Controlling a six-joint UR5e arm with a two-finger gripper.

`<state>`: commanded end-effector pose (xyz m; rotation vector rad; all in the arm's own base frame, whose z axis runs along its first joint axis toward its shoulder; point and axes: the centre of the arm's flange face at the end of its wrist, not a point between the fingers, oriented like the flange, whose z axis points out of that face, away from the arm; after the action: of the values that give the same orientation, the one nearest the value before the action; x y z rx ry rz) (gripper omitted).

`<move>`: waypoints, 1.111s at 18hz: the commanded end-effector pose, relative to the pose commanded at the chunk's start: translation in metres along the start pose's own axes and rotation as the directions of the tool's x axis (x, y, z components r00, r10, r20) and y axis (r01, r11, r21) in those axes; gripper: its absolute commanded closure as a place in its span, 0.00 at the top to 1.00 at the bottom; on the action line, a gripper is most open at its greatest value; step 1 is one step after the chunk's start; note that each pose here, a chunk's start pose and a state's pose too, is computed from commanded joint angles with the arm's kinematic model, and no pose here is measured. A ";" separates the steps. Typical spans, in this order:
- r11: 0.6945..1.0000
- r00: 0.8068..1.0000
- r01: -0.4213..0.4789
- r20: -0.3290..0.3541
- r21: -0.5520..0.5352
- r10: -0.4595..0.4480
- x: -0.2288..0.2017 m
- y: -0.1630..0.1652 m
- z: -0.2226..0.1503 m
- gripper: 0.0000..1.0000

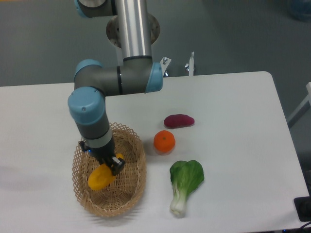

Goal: Pick up the mango from the basket
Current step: 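Lift the mango out of the basket and carry it toward the tangerine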

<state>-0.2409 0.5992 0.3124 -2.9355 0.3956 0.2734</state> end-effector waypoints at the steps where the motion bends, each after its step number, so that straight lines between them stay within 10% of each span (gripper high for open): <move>1: 1.000 1.000 -0.020 0.013 0.007 0.020 -0.012 0.004 -0.007 0.53; 20: 0.991 0.985 -0.126 -0.112 0.040 0.130 -0.202 0.210 -0.125 0.53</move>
<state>-0.4703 0.4249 0.4452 -2.9067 0.6005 0.1142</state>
